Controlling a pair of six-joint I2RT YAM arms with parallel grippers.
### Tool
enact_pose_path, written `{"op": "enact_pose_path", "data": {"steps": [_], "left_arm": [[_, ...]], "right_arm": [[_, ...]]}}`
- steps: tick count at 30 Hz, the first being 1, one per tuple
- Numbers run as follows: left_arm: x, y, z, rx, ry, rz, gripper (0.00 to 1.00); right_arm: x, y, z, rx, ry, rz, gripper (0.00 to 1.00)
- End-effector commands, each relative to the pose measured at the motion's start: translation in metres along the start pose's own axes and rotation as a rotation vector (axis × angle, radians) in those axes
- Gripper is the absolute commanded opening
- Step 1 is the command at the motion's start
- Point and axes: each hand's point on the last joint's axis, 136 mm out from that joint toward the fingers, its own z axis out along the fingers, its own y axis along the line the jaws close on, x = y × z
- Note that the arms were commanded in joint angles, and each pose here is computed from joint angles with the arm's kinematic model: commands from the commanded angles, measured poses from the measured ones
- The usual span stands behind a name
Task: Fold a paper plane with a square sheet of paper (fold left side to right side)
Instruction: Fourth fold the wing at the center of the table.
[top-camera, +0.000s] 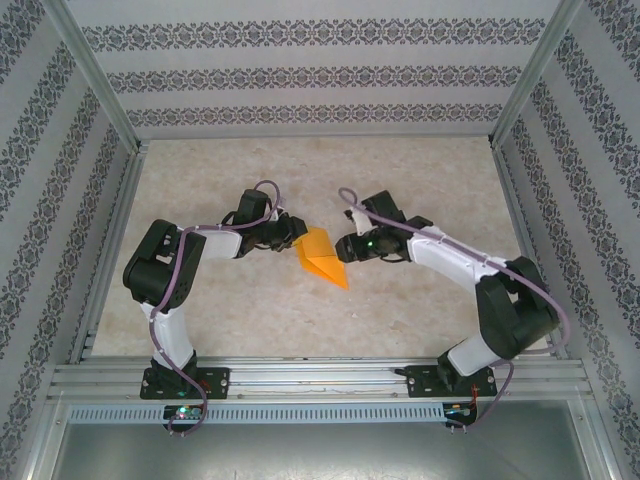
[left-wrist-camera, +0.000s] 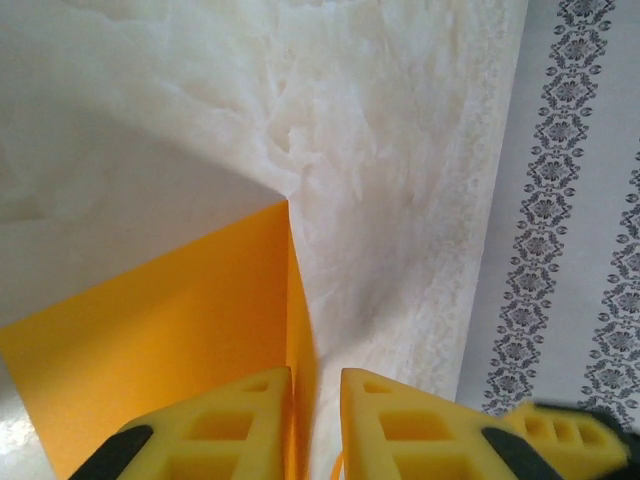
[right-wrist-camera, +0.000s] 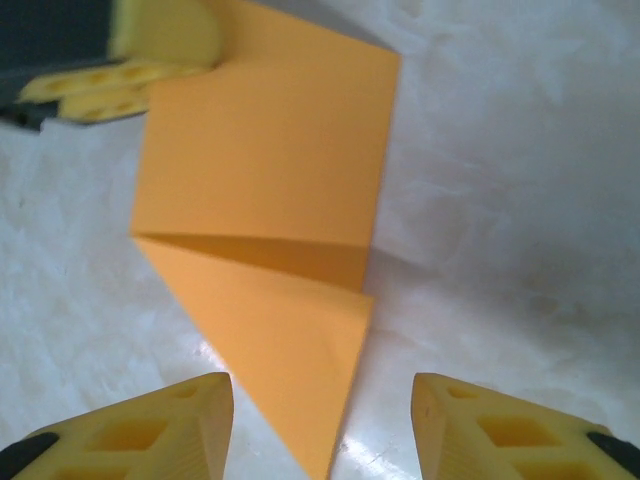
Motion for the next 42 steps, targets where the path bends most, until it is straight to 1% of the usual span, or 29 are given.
{"op": "enact_pose_path", "data": {"steps": [1, 4, 6, 11, 14, 17, 25, 30, 35, 40, 42], "left_arm": [[-0.005, -0.032, -0.001, 0.080, -0.005, 0.025, 0.19], [-0.003, -0.037, 0.001, 0.084, 0.006, 0.026, 0.19], [-0.002, -0.040, 0.002, 0.089, 0.011, 0.028, 0.19], [-0.002, -0.048, 0.003, 0.094, 0.016, 0.037, 0.18], [-0.003, -0.050, 0.004, 0.085, 0.023, 0.044, 0.18], [-0.004, -0.053, 0.004, 0.081, 0.024, 0.052, 0.18], [-0.004, -0.052, 0.004, 0.064, 0.022, 0.056, 0.18], [-0.004, -0.050, 0.002, 0.045, 0.018, 0.062, 0.18], [-0.006, -0.049, -0.001, 0.033, 0.009, 0.070, 0.21], [-0.008, -0.050, -0.005, 0.029, -0.003, 0.076, 0.24], [-0.010, -0.050, -0.011, 0.023, -0.013, 0.081, 0.29]], "right_arm": [[0.026, 0.003, 0.004, 0.153, 0.037, -0.124, 0.52], [0.038, 0.020, 0.014, 0.209, 0.043, -0.220, 0.56], [0.043, 0.026, 0.022, 0.246, 0.046, -0.257, 0.57], [0.048, 0.022, 0.041, 0.313, 0.056, -0.272, 0.57], [0.047, 0.018, 0.050, 0.340, 0.059, -0.278, 0.53], [0.042, 0.016, 0.054, 0.361, 0.047, -0.278, 0.52], [0.038, 0.008, 0.059, 0.407, 0.029, -0.266, 0.45], [0.036, 0.008, 0.057, 0.411, 0.021, -0.265, 0.38], [0.038, 0.008, 0.056, 0.407, 0.023, -0.267, 0.31], [0.039, 0.007, 0.056, 0.405, 0.029, -0.259, 0.14], [0.040, 0.008, 0.056, 0.397, 0.032, -0.254, 0.06]]}}
